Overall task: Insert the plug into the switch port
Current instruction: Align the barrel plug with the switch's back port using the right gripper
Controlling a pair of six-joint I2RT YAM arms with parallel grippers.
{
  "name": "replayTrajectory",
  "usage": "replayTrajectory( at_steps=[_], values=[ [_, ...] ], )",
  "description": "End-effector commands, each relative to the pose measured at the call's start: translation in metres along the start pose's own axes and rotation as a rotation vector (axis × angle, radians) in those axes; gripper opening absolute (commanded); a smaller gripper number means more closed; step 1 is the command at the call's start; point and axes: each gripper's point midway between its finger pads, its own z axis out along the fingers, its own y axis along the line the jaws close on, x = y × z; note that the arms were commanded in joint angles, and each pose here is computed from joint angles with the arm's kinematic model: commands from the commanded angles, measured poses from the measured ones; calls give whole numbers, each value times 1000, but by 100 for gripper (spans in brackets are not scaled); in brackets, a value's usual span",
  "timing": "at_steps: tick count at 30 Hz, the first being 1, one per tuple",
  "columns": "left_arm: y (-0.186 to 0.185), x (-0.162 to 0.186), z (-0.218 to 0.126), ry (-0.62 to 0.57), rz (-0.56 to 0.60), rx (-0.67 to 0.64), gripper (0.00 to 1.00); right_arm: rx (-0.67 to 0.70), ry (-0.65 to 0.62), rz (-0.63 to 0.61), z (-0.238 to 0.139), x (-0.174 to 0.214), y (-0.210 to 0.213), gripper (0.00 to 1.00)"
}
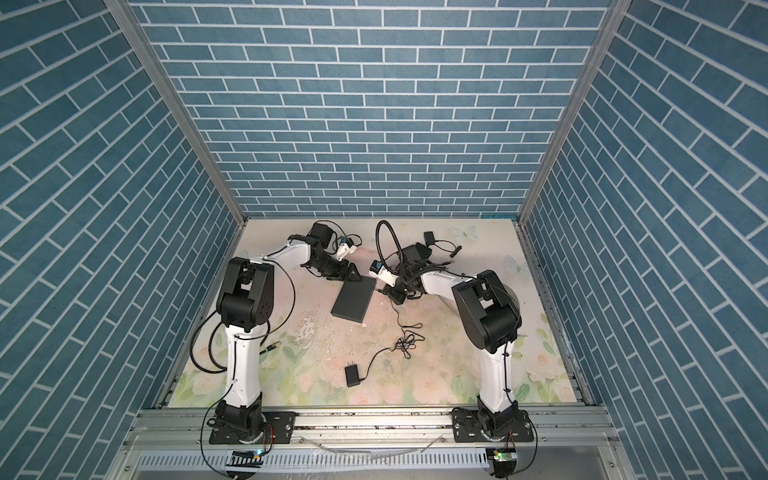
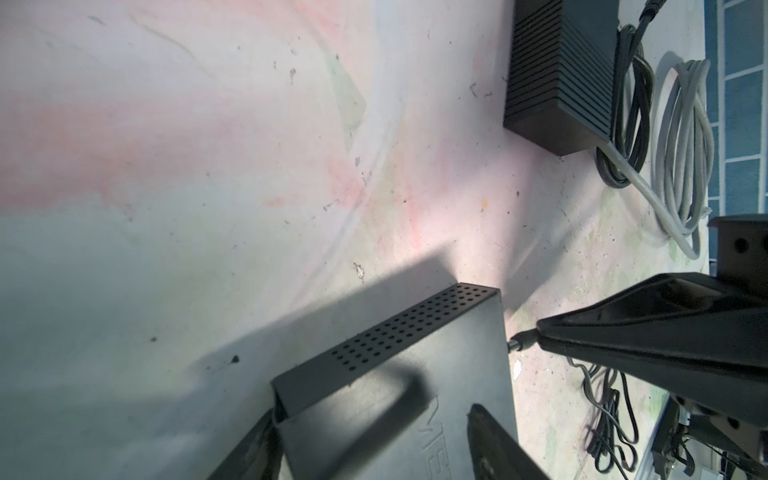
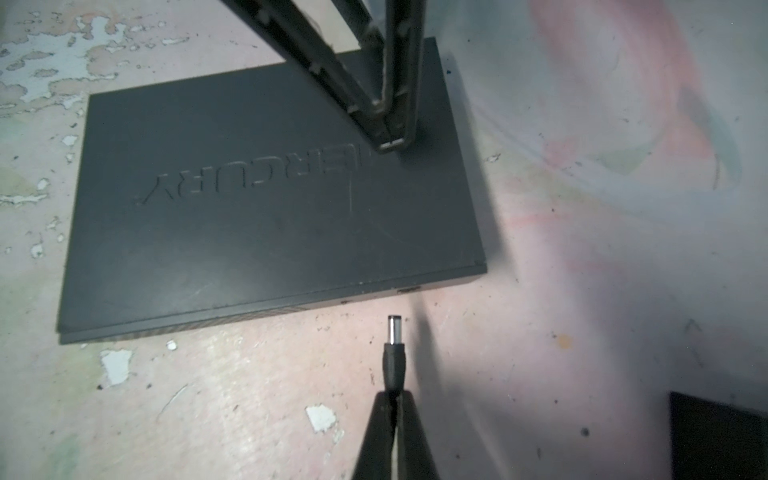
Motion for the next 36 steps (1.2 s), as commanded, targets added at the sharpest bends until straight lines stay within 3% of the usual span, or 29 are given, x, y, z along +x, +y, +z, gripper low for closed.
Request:
replayTrajectory(
  at_steps=[1,36],
  values=[
    [-5,7,7,30,-13,38,70,-2,-36,-56,2,-16,-8,0],
    [-11,4,6,16,-22,55,68,-85,-43,-106,1,-17,7,0]
  ],
)
